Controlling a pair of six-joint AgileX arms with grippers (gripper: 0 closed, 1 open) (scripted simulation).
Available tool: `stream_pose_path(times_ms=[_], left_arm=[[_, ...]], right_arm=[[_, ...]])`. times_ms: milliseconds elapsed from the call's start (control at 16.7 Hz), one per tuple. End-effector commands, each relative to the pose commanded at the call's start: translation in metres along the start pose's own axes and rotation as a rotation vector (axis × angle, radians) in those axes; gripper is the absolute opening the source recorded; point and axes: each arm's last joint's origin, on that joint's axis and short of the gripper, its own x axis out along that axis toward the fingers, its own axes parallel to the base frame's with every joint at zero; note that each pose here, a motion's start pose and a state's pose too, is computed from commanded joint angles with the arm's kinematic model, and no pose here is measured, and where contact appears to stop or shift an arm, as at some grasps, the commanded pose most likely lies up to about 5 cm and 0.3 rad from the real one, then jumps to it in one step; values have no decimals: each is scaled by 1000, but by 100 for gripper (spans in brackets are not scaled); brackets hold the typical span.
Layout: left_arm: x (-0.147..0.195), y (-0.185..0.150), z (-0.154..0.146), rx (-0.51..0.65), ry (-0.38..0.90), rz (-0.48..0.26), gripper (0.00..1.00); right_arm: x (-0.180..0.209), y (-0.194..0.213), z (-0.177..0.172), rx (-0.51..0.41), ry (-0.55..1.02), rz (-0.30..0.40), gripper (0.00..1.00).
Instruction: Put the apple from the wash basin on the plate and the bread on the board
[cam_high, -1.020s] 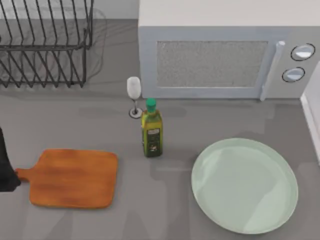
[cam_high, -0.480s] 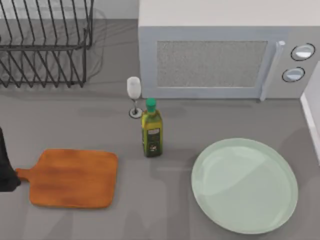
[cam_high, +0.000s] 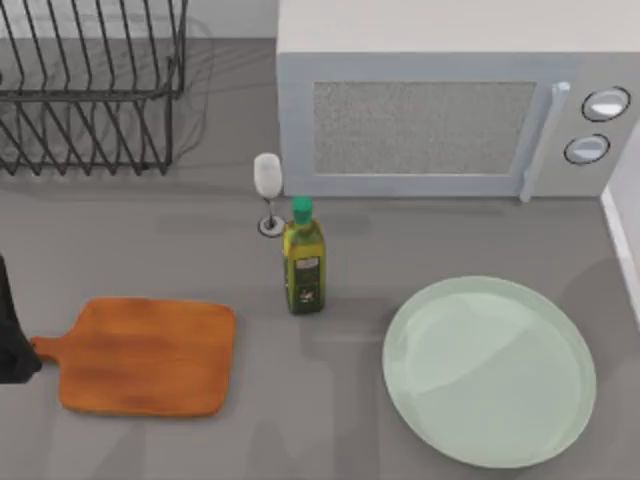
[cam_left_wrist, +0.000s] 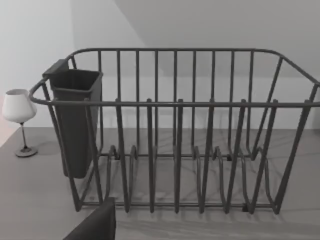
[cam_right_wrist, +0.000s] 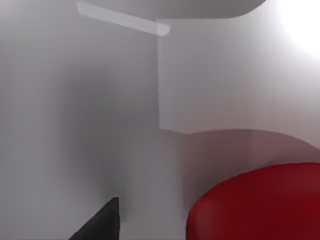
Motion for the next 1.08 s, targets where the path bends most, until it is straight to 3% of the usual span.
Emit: stream_pose_path(times_ms=[720,1080], left_arm=[[0,0,0,0,0,0,100],[0,0,0,0,0,0,100]], right_arm=[[0,0,0,0,0,0,2],[0,0,0,0,0,0,0]])
